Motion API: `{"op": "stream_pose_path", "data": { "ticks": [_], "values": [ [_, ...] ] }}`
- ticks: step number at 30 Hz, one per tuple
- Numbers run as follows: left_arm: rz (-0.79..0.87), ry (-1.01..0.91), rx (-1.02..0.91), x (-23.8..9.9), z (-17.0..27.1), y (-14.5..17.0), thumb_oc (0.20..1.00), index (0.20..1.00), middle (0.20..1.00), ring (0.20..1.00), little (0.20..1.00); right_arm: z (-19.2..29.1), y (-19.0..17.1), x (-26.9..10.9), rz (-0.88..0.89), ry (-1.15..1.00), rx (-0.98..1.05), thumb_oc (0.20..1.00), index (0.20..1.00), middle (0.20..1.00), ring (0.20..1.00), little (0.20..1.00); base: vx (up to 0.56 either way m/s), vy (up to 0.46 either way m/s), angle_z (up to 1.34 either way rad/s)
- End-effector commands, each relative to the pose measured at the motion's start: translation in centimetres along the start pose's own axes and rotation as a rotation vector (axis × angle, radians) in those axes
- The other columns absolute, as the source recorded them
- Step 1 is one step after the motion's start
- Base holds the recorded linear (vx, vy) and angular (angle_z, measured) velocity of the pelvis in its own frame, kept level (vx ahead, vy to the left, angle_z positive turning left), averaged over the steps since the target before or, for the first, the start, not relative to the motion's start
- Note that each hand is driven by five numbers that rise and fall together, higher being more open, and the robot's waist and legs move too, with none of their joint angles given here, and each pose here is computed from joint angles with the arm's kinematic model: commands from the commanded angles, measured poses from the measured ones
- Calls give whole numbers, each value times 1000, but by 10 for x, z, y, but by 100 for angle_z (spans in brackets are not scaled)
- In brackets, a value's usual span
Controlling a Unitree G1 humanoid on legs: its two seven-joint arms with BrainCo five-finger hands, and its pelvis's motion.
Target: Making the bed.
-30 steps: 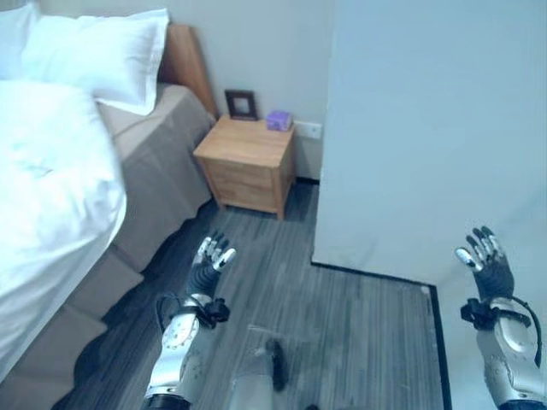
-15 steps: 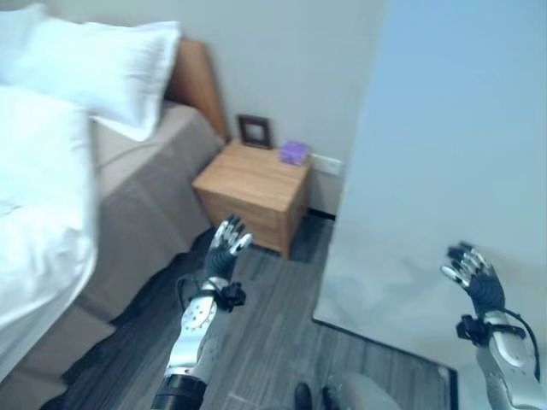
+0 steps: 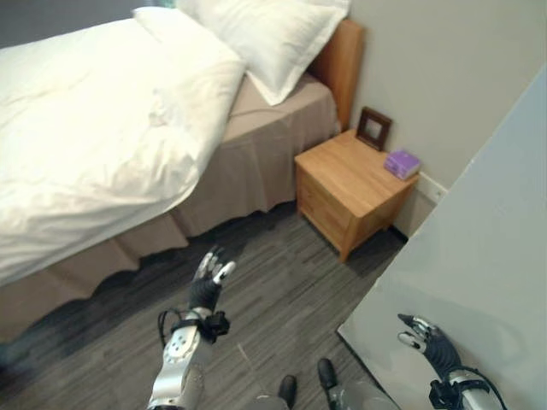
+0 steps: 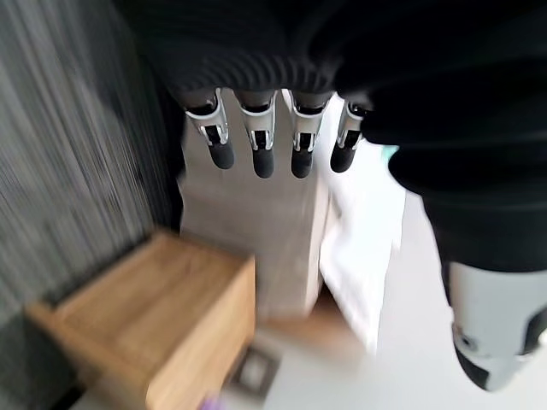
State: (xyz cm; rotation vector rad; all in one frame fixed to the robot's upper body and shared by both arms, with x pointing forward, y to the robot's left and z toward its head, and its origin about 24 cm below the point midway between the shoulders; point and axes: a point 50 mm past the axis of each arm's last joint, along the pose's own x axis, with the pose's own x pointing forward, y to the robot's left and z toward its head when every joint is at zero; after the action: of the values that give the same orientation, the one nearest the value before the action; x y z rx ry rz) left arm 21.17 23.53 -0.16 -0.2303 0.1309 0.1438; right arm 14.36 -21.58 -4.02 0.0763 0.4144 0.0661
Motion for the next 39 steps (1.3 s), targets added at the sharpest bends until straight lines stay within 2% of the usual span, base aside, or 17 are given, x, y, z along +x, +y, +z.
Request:
{"op": "stream_pose_path", "data": {
  "ticks": [1, 11, 22, 31, 32, 37, 39],
  "values": [
    [-83, -128, 36, 16, 31, -9, 1000, 1000, 1000, 1000, 1000, 140, -43, 35, -147, -569, -101, 1000, 1000, 1000, 1000, 1000, -232, -66, 115],
    [-178, -134, 23, 26, 33, -35, 1000, 1000, 1000, 1000, 1000, 129, -48, 27, -228, -578, -11, 1000, 1000, 1000, 1000, 1000, -99, 66, 88],
    [-111, -110, 28, 17, 26, -21, 1000, 1000, 1000, 1000, 1000, 130, -14, 39, -81, -575, 16, 1000, 1000, 1000, 1000, 1000, -67, 95, -5],
    [-150, -145, 44, 23, 33, -33, 1000, 1000, 1000, 1000, 1000, 122, -19, 37, -115, -554, 54, 1000, 1000, 1000, 1000, 1000, -74, 51, -10],
    [-41, -209, 61, 18, 49, -8, 1000, 1000, 1000, 1000, 1000, 124, -51, 39, -242, -537, 106, 1000, 1000, 1000, 1000, 1000, -28, 38, -10],
    [28, -191, 97, 12, 46, 9, 1000, 1000, 1000, 1000, 1000, 127, -54, 37, -252, -523, 2, 1000, 1000, 1000, 1000, 1000, -41, 80, 0],
    [29, -195, 99, 12, 48, 10, 1000, 1000, 1000, 1000, 1000, 125, -64, 34, -308, -510, -36, 1000, 1000, 1000, 1000, 1000, 4, 109, 9]
  ]
}}
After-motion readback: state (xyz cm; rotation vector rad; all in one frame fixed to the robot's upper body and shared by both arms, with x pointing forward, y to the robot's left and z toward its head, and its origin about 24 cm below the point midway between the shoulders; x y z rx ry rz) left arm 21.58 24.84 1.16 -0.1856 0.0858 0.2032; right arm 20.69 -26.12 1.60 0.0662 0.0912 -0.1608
